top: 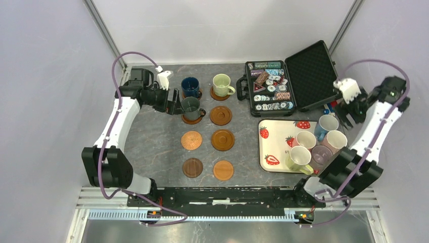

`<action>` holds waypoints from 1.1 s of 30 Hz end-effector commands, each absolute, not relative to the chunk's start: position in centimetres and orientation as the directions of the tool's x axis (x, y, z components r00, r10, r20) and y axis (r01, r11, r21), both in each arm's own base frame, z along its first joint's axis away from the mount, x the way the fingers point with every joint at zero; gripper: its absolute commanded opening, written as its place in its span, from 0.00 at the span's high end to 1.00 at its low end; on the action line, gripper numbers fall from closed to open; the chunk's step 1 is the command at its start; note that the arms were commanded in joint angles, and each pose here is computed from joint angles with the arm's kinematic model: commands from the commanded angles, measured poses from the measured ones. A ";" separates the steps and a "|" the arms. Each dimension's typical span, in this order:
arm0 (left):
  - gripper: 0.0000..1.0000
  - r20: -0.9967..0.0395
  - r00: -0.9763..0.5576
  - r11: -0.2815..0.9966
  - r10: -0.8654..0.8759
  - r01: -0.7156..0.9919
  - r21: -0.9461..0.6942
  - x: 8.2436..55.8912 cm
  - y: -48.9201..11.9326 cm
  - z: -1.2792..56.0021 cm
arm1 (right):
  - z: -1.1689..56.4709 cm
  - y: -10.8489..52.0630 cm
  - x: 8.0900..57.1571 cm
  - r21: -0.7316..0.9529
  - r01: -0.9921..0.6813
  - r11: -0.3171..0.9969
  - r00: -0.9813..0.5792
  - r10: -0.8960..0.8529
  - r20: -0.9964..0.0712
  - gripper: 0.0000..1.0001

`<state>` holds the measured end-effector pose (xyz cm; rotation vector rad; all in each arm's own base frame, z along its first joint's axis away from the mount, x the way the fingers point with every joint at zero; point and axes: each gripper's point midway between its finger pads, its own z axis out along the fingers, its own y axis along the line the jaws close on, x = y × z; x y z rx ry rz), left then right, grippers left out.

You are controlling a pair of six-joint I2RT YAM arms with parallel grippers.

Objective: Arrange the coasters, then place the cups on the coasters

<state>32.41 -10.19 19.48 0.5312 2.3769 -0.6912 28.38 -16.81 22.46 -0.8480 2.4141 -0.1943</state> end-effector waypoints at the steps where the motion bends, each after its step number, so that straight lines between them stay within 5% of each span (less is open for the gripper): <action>1: 0.00 -0.692 -0.682 0.747 0.238 0.584 -0.318 33.2 -11.7 21.1 | 20.5 -17.7 22.7 -0.338 -0.662 0.669 -0.578 -0.743 -0.338 0.13; 14: 0.00 -0.695 -0.656 0.716 0.296 0.634 -0.293 33.0 -15.2 21.4 | 14.3 -18.9 13.8 -0.253 -0.674 0.694 -0.644 -0.720 -0.258 0.19; 24: 0.00 -0.686 -0.665 0.717 0.294 0.629 -0.302 33.6 -16.1 21.4 | 11.6 -18.5 16.2 -0.165 -0.689 0.705 -0.611 -0.688 -0.391 0.23; 33: 0.00 -0.694 -0.651 0.724 0.308 0.633 -0.272 34.0 -16.0 21.7 | 9.0 -19.5 16.9 -0.160 -0.707 0.689 -0.602 -0.705 -0.376 0.42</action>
